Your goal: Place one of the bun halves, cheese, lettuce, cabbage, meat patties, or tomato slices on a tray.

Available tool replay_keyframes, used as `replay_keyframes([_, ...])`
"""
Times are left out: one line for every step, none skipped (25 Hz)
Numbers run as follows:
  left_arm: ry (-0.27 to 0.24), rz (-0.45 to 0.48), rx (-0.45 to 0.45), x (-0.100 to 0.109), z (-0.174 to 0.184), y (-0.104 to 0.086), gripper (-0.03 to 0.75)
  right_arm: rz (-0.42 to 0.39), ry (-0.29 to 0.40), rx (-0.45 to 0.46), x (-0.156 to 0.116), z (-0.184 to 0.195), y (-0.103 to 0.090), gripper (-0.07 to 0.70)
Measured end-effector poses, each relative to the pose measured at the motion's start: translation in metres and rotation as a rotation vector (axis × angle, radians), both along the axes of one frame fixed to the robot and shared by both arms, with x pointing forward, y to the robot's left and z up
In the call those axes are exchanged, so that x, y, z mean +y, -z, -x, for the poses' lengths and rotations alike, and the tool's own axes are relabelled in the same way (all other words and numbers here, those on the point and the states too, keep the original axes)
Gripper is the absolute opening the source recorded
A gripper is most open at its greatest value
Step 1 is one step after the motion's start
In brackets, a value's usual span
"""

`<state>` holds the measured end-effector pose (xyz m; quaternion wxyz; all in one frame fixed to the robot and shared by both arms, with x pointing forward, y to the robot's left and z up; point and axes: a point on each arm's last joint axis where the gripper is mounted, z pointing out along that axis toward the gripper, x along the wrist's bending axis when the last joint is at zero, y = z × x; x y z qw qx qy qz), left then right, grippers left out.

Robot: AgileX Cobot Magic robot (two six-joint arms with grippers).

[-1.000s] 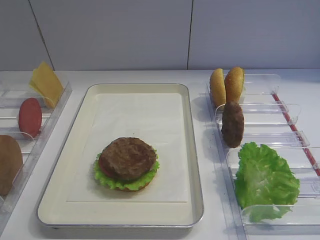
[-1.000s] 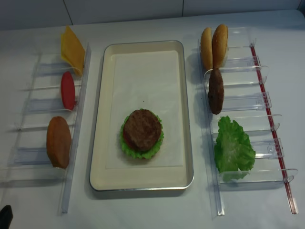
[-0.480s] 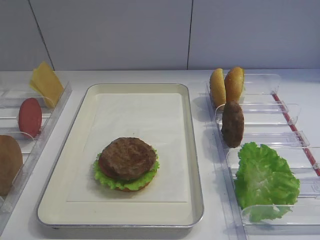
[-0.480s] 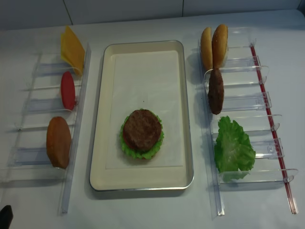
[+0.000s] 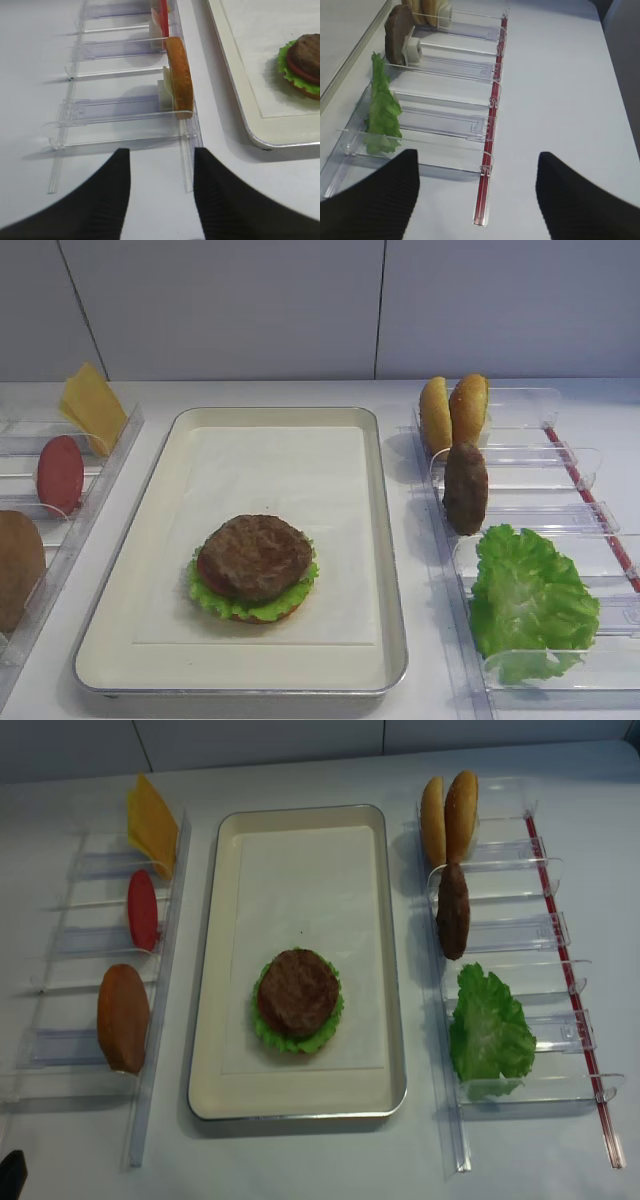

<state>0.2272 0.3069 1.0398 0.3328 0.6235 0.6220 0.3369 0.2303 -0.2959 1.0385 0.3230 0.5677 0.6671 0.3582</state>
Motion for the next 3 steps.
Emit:
replay_keyframes([0.0,0.0,0.0,0.0,0.0,0.0,0.298,-0.001,0.001,0.0,-0.0001,0.0,0.0,0.511])
replay_keyframes([0.0,0.0,0.0,0.0,0.0,0.0,0.298,-0.001,0.001,0.0,-0.0001,0.0,0.0,0.511])
replay_keyframes([0.0,0.0,0.0,0.0,0.0,0.0,0.298,-0.001,0.001,0.0,-0.0001,0.0,0.0,0.511])
